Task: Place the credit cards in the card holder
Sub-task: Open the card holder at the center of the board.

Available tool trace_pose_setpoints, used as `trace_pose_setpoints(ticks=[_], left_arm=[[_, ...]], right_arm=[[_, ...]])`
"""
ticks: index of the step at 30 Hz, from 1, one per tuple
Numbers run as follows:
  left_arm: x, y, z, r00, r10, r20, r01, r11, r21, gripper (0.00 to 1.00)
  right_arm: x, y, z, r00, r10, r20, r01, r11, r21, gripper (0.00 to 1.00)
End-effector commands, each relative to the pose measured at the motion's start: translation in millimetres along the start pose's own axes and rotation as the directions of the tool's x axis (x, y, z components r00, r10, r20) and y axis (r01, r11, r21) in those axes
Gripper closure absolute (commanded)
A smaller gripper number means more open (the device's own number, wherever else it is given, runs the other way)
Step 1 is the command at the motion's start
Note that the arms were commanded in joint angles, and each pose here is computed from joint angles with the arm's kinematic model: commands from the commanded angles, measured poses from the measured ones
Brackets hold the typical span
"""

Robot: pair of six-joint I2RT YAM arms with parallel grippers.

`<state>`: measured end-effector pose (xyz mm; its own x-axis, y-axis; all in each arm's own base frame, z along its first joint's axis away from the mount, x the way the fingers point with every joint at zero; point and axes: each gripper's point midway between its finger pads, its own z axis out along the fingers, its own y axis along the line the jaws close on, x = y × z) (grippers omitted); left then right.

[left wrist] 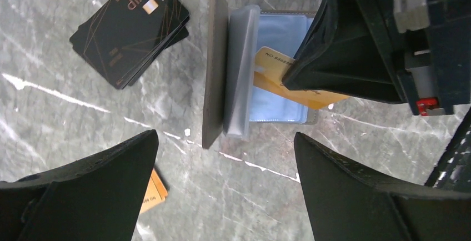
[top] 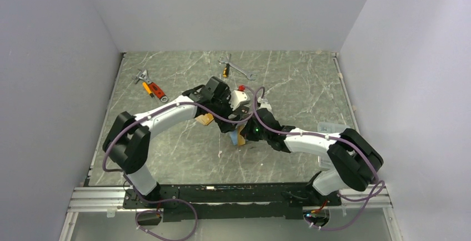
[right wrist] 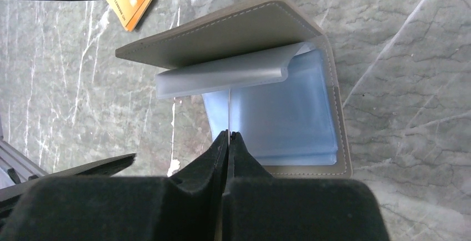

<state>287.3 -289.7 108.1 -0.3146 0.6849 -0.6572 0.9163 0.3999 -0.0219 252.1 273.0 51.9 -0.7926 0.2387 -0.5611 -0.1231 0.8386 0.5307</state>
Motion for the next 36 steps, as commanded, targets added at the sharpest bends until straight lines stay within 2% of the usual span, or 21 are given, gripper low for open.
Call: trace_pose_setpoints(ticks=[1, 8, 21, 25, 32, 36], left_arm=[[-19.1, -2.1, 13.7, 0.993, 0.11, 0.052, -0.114, 0.991, 0.067, 0.01], [-14.4, -16.7, 26.6, 0.982, 0.185, 0.033, -0.187, 0.976, 0.108, 0.01], [-7.5, 8.0, 48.9, 0.985, 0.174, -0.016, -0.175, 0.984, -0.023, 0.01], [-7.2, 5.7, 48.9, 0.987, 0.16, -0.011, -0.16, 0.987, -0.013, 0.18], [-4.3, 1.4, 51.5, 0.995, 0.1, -0.018, -0.099, 0.994, 0.049, 0.39], [-1.5, 1.2, 51.7, 0.999, 0.048, -0.022, -0.046, 0.996, 0.074, 0.61]], right_arm=[[-23.0, 9.3, -6.0, 0.997, -0.011, 0.074, 0.013, 0.999, -0.029, 1.0], [-29.3, 9.2, -8.5, 0.996, -0.012, 0.086, 0.015, 0.999, -0.036, 1.0], [-27.9, 3.4, -12.7, 0.996, 0.011, 0.093, -0.006, 0.999, -0.045, 1.0], [-27.9, 0.0, -14.0, 0.995, 0.02, 0.096, -0.016, 0.999, -0.044, 1.0], [-20.4, -6.4, -12.7, 0.995, 0.042, 0.085, -0.039, 0.998, -0.042, 1.0], [-18.1, -7.2, -14.1, 0.995, 0.054, 0.085, -0.05, 0.998, -0.05, 1.0]])
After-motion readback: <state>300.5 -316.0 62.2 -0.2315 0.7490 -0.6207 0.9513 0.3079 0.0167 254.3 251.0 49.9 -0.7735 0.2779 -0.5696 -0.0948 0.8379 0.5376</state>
